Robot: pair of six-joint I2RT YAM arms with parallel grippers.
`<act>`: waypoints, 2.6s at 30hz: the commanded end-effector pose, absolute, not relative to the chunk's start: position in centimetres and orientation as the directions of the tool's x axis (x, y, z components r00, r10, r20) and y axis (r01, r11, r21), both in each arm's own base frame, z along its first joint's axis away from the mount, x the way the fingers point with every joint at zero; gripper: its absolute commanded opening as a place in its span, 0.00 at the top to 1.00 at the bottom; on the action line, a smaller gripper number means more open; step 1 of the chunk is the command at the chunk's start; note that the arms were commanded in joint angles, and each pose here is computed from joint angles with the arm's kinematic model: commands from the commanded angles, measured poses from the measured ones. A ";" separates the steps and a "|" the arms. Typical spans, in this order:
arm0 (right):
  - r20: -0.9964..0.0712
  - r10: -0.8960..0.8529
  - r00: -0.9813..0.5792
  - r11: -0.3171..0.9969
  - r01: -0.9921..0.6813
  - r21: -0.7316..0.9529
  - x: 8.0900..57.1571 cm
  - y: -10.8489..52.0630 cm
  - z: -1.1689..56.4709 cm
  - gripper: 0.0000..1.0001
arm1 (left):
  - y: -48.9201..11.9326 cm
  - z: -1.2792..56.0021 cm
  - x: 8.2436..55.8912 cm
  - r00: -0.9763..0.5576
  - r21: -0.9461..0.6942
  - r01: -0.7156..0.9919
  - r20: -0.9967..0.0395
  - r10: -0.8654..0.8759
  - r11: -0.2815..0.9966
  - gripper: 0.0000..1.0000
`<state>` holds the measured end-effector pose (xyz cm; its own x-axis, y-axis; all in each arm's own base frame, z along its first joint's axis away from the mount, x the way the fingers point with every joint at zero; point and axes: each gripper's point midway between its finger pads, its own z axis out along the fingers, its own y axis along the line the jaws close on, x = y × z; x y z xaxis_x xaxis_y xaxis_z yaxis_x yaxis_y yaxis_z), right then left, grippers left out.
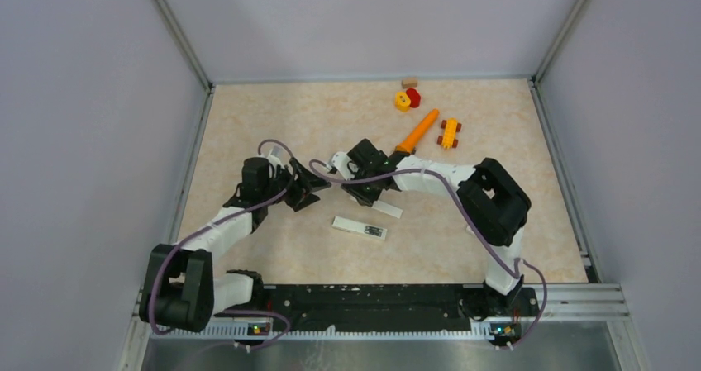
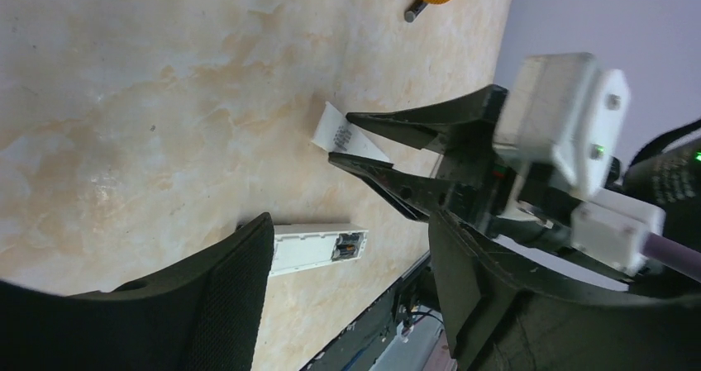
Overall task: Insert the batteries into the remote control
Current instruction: Pick up the battery cover at the center of the board.
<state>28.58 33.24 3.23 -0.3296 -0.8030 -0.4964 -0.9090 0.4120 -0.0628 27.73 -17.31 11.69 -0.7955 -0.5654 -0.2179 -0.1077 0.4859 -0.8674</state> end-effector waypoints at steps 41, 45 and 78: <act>-0.763 -0.598 -0.244 0.321 -0.946 0.050 26.9 37.1 12.5 0.69 | -23.5 12.1 28.0 -0.883 -0.923 -0.035 -0.151 -0.445 0.383 0.79; -0.768 -0.585 -0.259 0.339 -0.939 0.057 27.2 37.2 12.6 0.69 | -23.6 12.2 28.0 -0.885 -0.923 -0.029 -0.154 -0.439 0.383 1.00; -0.369 0.536 -0.759 0.318 -0.224 0.921 24.0 28.0 23.2 0.22 | -19.1 23.9 28.2 -0.824 -0.960 0.168 -0.262 -0.502 0.224 1.00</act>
